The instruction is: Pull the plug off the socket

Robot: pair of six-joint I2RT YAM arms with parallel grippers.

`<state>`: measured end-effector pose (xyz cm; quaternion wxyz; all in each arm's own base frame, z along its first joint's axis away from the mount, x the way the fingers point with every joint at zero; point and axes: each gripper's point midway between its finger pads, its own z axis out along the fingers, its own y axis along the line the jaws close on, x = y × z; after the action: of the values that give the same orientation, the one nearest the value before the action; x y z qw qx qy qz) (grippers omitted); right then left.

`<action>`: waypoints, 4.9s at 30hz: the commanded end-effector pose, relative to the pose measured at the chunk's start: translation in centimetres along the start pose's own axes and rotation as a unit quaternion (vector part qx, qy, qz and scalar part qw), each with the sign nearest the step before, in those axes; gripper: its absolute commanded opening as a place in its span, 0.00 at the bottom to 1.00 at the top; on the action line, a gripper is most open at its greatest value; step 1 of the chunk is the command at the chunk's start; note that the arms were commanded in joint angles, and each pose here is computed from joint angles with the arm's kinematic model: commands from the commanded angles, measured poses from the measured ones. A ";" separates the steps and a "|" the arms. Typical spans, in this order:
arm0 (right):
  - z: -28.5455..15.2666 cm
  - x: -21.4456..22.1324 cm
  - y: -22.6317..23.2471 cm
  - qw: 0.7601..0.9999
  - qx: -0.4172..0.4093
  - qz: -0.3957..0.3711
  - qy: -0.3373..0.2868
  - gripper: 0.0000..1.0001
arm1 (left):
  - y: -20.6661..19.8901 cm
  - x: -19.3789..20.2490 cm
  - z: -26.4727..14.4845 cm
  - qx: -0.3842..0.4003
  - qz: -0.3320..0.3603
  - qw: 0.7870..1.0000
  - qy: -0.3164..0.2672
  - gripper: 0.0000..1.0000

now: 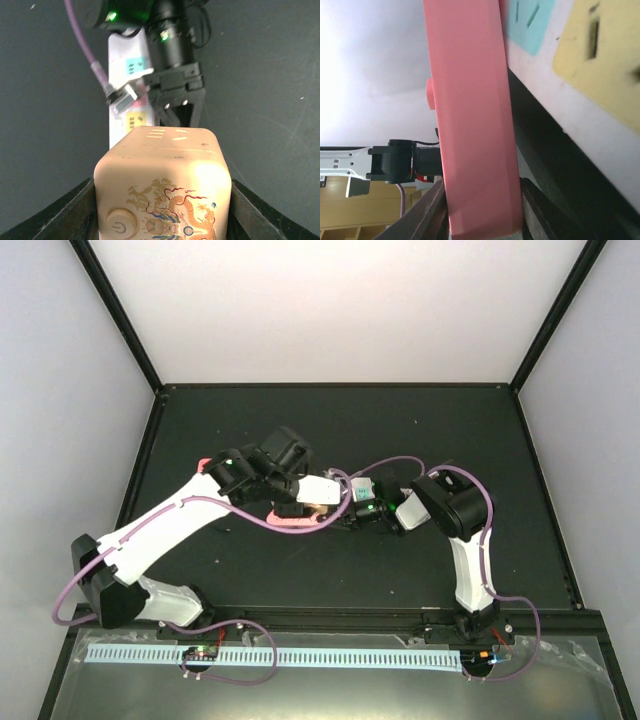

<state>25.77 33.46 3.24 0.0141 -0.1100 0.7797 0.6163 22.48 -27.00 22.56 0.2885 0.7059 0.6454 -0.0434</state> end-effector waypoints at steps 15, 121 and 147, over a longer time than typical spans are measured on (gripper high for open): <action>-1.5 -0.1 -6.1 0.984 0.113 0.122 -0.061 0.51 | -0.2 15.2 -3.7 -0.023 -0.296 0.955 -0.018 0.21; -4.6 -0.4 -5.4 0.986 0.153 0.063 -0.021 0.88 | 1.6 16.8 2.2 -0.012 -0.264 0.964 -0.028 0.99; -7.1 -6.3 6.5 0.965 0.164 -0.203 -0.016 0.54 | 0.9 15.3 5.1 -0.025 -0.238 0.971 -0.019 0.99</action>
<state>29.08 29.24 12.53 0.1487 -0.2551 0.8109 0.5052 25.93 -15.14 11.26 0.2574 0.5364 0.7950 -0.1181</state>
